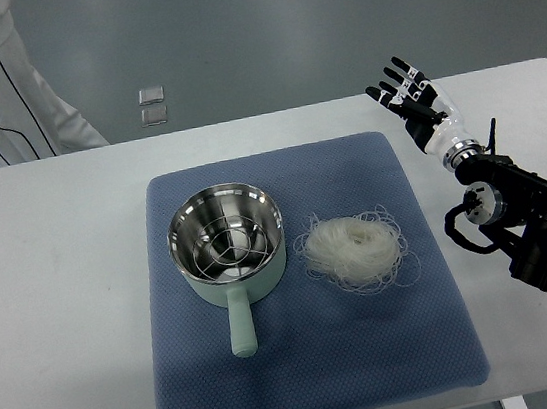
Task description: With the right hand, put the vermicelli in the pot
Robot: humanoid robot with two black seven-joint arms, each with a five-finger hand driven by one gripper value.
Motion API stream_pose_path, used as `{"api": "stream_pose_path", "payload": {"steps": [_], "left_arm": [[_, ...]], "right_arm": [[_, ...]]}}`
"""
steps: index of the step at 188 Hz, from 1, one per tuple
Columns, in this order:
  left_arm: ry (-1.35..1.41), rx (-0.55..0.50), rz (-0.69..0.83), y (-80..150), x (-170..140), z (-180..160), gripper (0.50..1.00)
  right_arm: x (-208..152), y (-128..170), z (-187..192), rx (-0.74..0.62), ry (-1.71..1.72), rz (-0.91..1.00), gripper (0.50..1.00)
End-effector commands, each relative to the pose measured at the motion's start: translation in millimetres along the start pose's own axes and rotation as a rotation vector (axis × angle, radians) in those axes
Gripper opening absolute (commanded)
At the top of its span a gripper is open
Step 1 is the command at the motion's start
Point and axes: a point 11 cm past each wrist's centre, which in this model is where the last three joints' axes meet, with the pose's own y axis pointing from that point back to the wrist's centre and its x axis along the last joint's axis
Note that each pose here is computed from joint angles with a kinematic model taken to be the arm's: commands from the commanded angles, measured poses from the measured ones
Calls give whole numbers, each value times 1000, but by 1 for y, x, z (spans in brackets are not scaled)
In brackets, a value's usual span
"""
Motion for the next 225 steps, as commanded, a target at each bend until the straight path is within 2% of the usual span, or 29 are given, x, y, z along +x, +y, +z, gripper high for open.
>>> {"api": "stream_pose_path", "payload": {"steps": [1,225], "left_arm": [[0,0,0,0,0,0,1000],[0,-12,1,0,0,7,1000]], "right_arm": [[0,0,0,0,0,0,917],[0,-1,-2,6,1,0,917]]}}
